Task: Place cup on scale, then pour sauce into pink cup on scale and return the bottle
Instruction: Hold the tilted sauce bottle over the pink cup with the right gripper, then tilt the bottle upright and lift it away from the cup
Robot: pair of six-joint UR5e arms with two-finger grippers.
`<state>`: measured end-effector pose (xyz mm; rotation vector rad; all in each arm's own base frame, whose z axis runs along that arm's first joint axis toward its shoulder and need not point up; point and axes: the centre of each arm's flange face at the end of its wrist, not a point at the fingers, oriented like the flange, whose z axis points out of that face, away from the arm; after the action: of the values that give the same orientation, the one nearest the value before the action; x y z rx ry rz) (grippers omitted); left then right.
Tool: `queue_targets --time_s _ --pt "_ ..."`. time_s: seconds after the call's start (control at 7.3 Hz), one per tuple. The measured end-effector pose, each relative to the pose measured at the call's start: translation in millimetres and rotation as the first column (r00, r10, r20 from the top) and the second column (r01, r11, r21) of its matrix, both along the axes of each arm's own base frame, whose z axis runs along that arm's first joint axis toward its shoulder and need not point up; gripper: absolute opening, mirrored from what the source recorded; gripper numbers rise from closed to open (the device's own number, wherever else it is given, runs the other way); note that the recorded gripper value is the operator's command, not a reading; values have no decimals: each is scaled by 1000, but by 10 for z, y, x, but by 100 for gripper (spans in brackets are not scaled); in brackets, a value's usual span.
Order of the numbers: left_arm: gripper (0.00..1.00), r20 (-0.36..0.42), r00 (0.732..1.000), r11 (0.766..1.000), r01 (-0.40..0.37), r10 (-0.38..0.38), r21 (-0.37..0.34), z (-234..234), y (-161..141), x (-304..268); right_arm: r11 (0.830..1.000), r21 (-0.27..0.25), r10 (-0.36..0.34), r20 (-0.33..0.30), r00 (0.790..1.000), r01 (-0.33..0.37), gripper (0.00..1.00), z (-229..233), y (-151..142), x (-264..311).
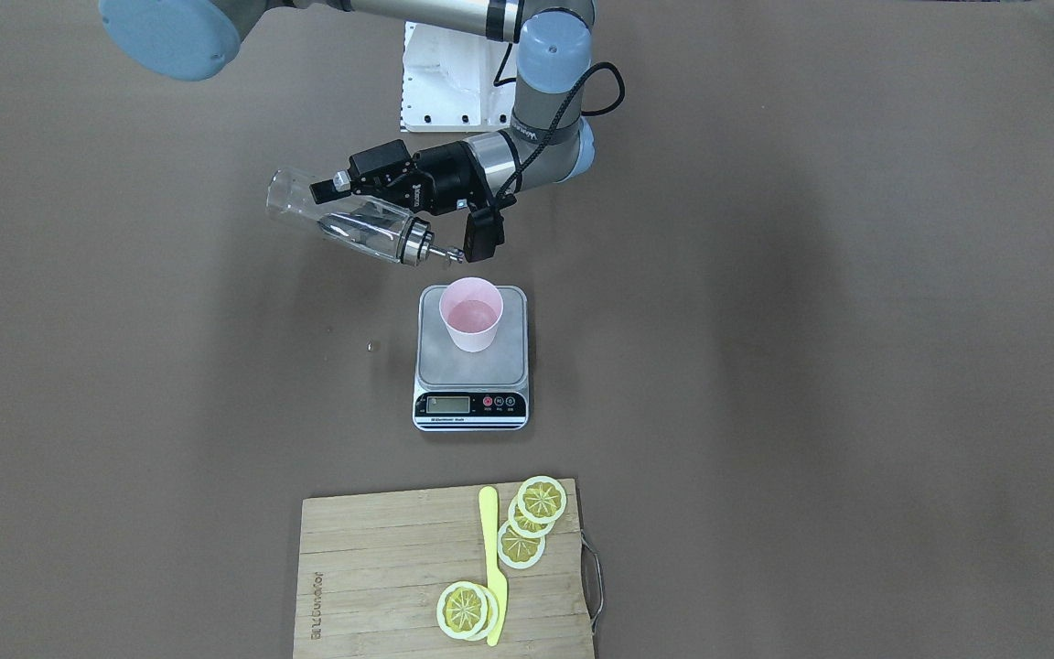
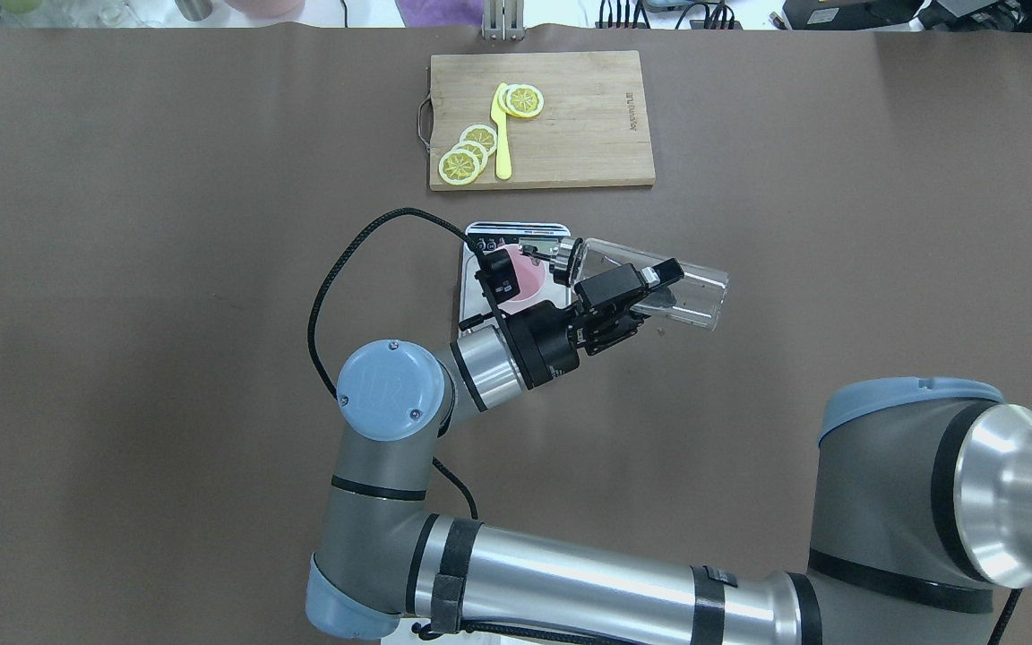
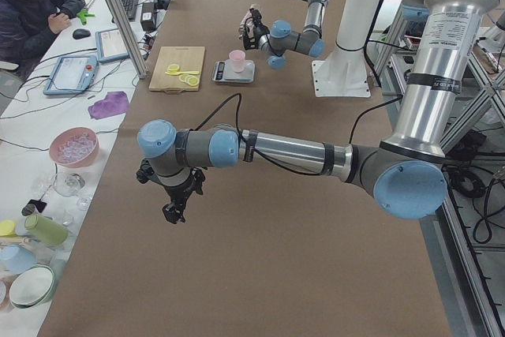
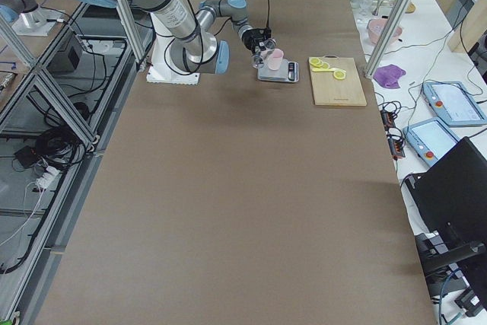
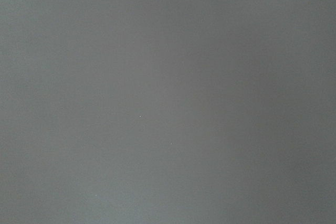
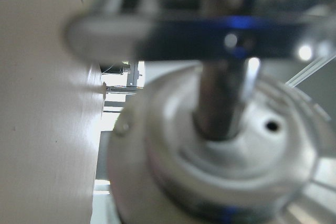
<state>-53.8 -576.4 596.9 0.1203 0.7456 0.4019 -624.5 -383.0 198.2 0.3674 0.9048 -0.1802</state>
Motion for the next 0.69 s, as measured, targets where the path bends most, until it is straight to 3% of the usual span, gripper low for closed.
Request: queue_targets --time_s 0.69 --pt "98 0 1000 1000 0 0 0 4 0 0 998 68 2 129 992 -11 0 -66 -98 -91"
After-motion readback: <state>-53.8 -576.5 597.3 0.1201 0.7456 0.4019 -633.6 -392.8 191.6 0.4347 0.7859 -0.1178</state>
